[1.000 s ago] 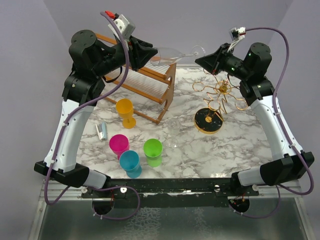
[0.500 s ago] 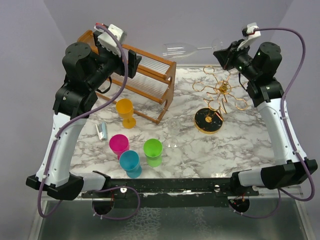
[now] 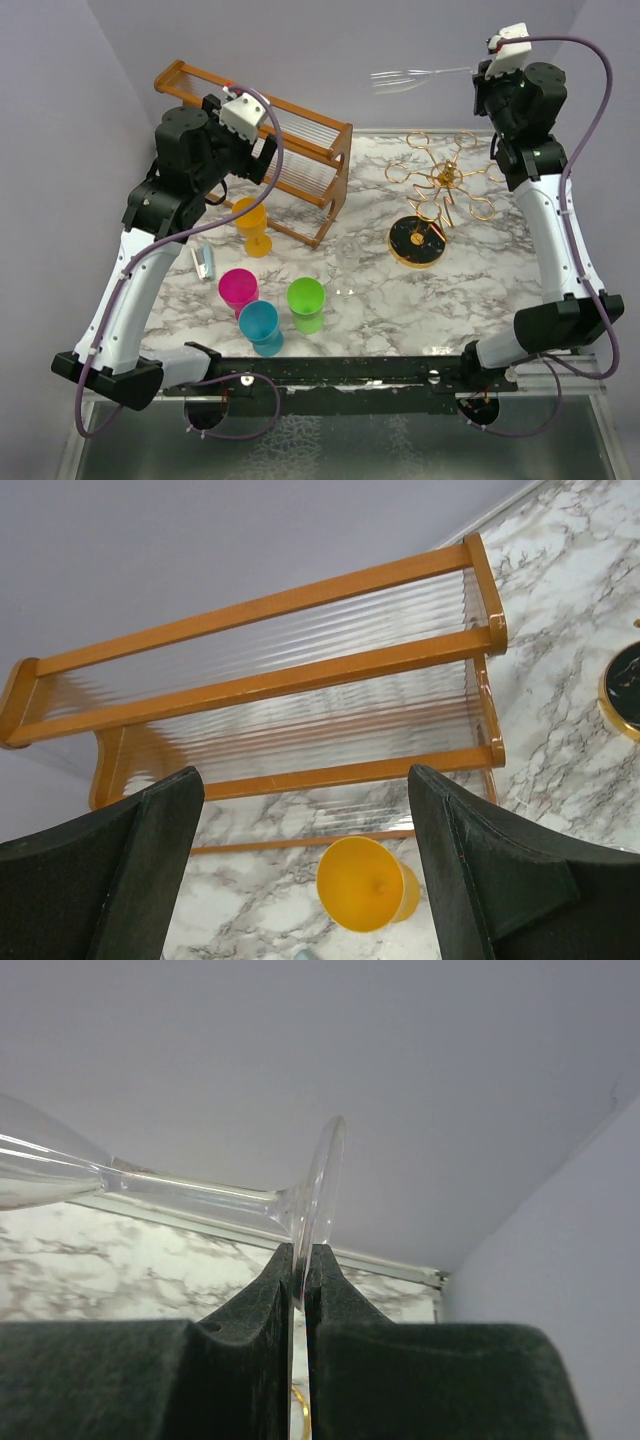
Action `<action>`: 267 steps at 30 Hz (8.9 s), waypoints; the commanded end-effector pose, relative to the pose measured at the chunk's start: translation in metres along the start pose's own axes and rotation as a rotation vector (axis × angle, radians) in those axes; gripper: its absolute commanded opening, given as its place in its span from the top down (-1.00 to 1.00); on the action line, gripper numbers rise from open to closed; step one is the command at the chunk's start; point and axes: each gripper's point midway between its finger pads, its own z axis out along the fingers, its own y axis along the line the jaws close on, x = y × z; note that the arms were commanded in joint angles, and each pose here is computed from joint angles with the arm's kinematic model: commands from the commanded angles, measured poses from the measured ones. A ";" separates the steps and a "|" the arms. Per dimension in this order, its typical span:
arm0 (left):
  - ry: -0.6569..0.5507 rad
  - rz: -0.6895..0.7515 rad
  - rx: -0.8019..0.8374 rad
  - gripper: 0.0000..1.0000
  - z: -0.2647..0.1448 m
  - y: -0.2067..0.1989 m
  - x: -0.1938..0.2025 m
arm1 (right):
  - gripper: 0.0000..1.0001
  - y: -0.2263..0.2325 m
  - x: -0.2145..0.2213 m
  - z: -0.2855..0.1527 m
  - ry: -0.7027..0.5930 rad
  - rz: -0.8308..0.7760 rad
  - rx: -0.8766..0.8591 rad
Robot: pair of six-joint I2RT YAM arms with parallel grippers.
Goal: Place the wine glass upside down on the wine glass rack
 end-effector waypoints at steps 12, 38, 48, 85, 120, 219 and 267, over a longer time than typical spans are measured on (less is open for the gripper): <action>-0.028 0.031 0.076 -0.73 -0.032 -0.018 0.006 | 0.98 -0.036 0.000 0.023 -0.019 -0.593 0.127; 0.015 0.066 0.105 -0.73 -0.023 -0.022 0.020 | 0.98 0.034 0.073 0.022 0.018 -1.215 -0.419; 0.009 0.081 0.084 -0.73 -0.023 -0.017 0.016 | 0.98 0.044 0.072 0.013 0.002 -1.298 -0.530; 0.025 0.174 0.028 -0.73 -0.026 -0.004 0.025 | 0.94 0.090 0.048 -0.022 -0.195 -1.441 -0.768; 0.041 0.203 0.033 -0.73 -0.022 -0.004 0.030 | 0.91 0.105 0.057 -0.012 -0.195 -1.658 -0.780; 0.065 0.233 0.048 -0.74 -0.021 -0.010 0.052 | 0.34 0.134 0.080 -0.020 -0.163 -1.531 -0.813; 0.086 0.237 0.089 -0.75 -0.013 -0.023 0.077 | 0.14 0.156 0.071 -0.054 -0.254 -1.399 -0.967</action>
